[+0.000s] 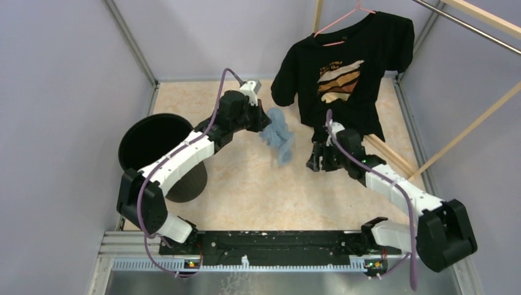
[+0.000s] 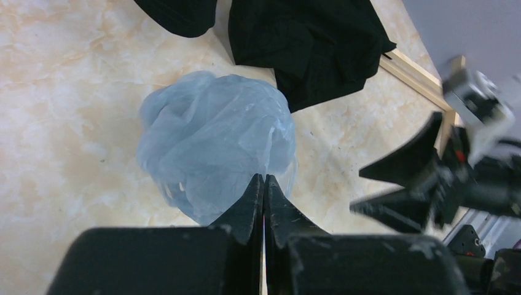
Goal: Put the trash bags into the trash bin
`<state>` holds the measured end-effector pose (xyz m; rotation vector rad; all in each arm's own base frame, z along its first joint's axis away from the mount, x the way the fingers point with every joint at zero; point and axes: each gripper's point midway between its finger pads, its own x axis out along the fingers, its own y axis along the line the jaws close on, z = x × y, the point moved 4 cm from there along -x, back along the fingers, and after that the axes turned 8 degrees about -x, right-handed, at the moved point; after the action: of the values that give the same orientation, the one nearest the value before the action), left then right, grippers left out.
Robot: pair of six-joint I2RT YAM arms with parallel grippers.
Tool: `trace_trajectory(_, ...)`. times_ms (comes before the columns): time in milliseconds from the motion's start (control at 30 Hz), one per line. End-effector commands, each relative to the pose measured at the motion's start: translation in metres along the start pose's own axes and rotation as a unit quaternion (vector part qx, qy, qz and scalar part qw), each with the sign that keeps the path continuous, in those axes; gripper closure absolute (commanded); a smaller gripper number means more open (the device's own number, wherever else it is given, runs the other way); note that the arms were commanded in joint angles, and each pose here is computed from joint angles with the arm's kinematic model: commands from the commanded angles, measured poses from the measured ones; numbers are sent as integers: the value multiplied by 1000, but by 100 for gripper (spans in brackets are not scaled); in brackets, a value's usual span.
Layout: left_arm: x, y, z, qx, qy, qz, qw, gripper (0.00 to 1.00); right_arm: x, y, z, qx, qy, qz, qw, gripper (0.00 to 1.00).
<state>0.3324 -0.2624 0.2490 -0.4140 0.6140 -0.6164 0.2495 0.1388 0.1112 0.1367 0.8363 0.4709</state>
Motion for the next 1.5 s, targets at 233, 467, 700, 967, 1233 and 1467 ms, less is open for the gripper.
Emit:
trace_trajectory(233,-8,-7,17,9,-43,-9,999,100,-6,96,26,-174,-92,37,980,3)
trace_trajectory(467,-10,-8,20,15,-47,-11,999,100,22,79,47,-203,-95,-84,971,2)
trace_trajectory(700,-12,-14,22,18,-44,-27,998,100,49,98,61,-201,-128,-33,971,6)
trace_trajectory(967,-13,-15,24,22,-44,-26,998,100,67,85,50,-176,-119,-60,975,29)
trace_trajectory(1233,-16,-11,30,19,-52,-20,998,100,18,67,45,-135,-188,-62,971,98)
trace_trajectory(1467,-8,-5,25,12,-29,-13,999,67,-19,64,64,32,-140,195,970,100)
